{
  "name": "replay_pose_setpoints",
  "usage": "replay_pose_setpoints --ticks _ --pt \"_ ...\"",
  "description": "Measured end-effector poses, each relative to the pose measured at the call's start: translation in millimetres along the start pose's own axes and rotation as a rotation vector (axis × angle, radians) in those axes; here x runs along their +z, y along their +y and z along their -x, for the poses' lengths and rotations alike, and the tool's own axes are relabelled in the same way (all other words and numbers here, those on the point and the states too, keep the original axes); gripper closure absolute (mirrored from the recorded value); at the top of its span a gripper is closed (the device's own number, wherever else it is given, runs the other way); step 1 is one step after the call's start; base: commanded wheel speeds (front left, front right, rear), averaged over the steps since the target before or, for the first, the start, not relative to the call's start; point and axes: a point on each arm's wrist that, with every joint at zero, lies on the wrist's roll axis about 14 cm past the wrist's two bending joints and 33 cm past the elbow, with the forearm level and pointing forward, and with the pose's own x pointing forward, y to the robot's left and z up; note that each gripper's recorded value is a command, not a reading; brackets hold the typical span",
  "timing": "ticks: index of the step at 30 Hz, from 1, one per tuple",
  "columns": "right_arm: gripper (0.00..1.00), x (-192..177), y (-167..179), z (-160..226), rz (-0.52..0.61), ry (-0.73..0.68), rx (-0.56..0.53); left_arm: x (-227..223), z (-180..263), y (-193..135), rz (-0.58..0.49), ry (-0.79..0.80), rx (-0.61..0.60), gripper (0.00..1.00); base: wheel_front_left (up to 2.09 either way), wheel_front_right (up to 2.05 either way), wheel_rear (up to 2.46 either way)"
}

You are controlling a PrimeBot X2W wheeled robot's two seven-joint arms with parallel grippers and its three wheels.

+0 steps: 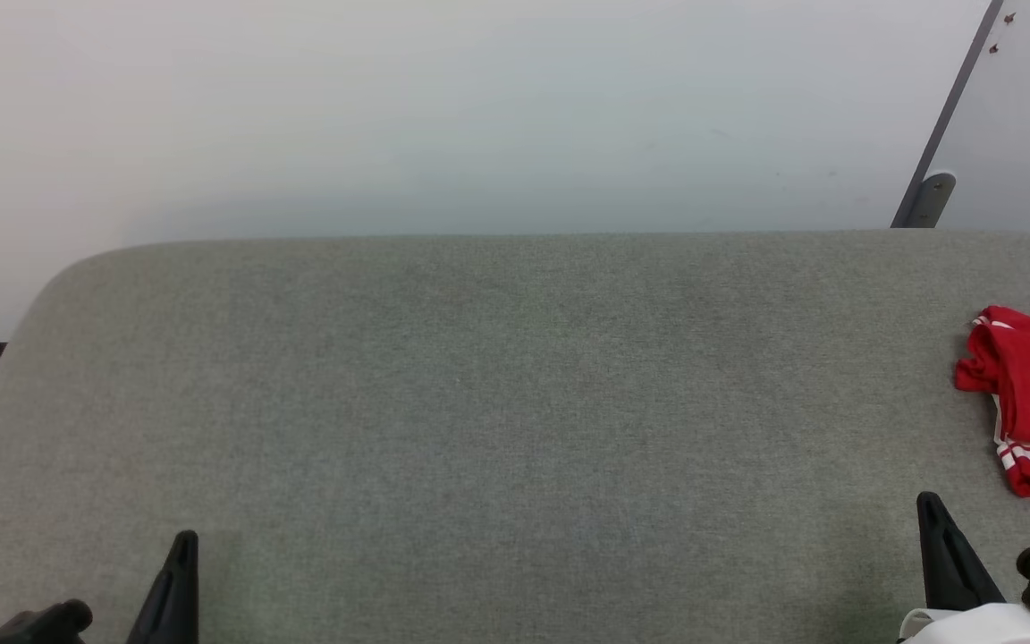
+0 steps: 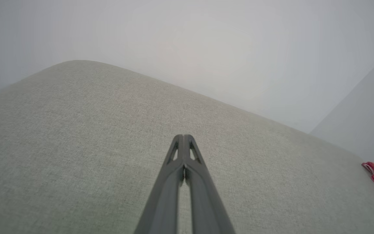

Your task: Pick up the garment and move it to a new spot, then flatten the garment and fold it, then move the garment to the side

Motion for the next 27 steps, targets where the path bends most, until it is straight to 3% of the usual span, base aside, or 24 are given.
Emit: replay_pose_setpoints --ticks 27 --pt "1.0 3 -2 -10 -0.481 0.008 -0.051 -1 -16 -10 0.417 0.004 0.044 1.0 0.0 0.0 0.0"
